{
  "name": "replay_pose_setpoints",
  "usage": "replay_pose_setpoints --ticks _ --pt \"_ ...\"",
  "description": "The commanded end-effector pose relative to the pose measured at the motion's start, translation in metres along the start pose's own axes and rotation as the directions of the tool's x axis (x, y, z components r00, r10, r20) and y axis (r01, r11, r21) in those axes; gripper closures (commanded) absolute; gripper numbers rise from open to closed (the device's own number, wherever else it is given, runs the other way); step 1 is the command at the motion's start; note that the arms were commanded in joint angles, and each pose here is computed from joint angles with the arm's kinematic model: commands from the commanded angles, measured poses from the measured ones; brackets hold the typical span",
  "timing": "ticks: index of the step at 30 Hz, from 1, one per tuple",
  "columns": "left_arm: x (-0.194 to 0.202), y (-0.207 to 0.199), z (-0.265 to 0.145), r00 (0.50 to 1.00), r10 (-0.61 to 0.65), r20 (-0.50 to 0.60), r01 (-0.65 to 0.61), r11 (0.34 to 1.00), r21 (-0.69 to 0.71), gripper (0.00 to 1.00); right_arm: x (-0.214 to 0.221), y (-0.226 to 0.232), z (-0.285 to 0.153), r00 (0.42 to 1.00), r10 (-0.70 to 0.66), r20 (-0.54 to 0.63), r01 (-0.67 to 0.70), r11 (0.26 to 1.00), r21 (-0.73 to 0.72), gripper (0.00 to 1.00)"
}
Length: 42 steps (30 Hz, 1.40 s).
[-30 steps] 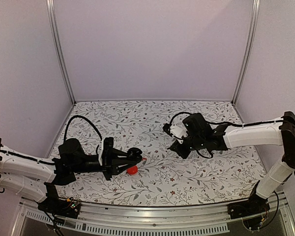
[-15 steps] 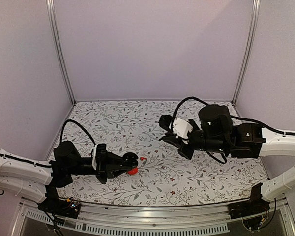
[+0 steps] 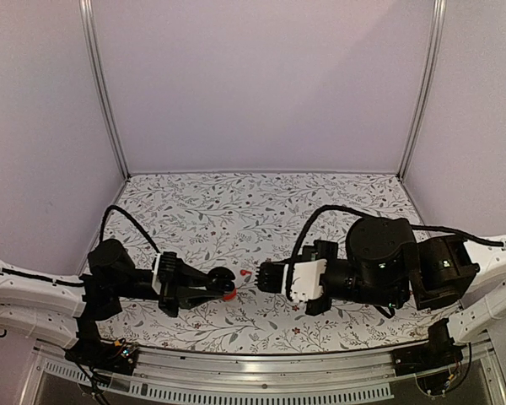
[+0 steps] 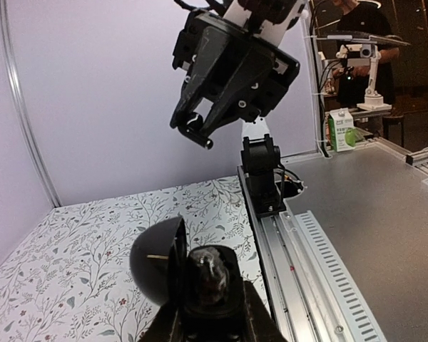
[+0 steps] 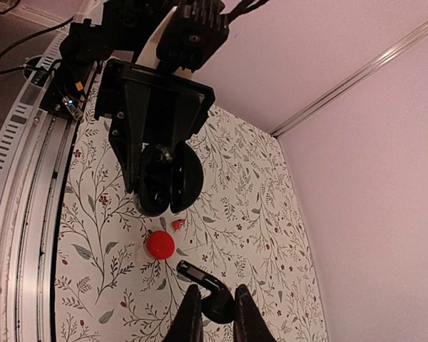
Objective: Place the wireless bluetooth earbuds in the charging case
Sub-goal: Pick up the right earbud from the center of the board, then insert the right earbud into the right side groove of the charging case.
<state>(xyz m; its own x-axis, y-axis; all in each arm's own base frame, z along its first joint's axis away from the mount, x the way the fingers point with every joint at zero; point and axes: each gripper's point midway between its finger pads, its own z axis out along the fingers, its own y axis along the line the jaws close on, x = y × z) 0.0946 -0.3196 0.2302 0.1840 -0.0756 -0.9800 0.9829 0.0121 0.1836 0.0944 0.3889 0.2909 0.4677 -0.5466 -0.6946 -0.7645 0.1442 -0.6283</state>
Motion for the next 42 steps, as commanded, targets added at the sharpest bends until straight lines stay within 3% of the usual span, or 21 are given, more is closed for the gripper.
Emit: replay_pose_setpoints --ticks 1,12,25,42 --pt "-0.005 -0.003 0.004 1.0 0.027 0.006 -0.027 0.999 0.032 1.0 -0.022 -0.007 -0.007 0.995 -0.098 0.014 0.097 0.994 0.054 0.92" --pt "-0.011 -0.013 0.014 1.0 0.008 0.001 -0.008 0.993 0.114 1.0 -0.033 0.016 -0.006 0.969 -0.247 0.018 0.247 0.969 0.016 0.92" --pt "-0.011 -0.013 0.024 0.995 -0.095 -0.026 0.097 0.984 0.151 1.0 -0.019 0.009 0.007 0.944 -0.312 -0.111 0.321 0.945 0.071 0.92" --pt "-0.015 -0.004 0.034 0.986 -0.166 0.004 0.163 0.972 0.171 1.0 -0.022 0.008 0.007 0.903 -0.414 -0.112 0.423 0.904 0.063 0.92"
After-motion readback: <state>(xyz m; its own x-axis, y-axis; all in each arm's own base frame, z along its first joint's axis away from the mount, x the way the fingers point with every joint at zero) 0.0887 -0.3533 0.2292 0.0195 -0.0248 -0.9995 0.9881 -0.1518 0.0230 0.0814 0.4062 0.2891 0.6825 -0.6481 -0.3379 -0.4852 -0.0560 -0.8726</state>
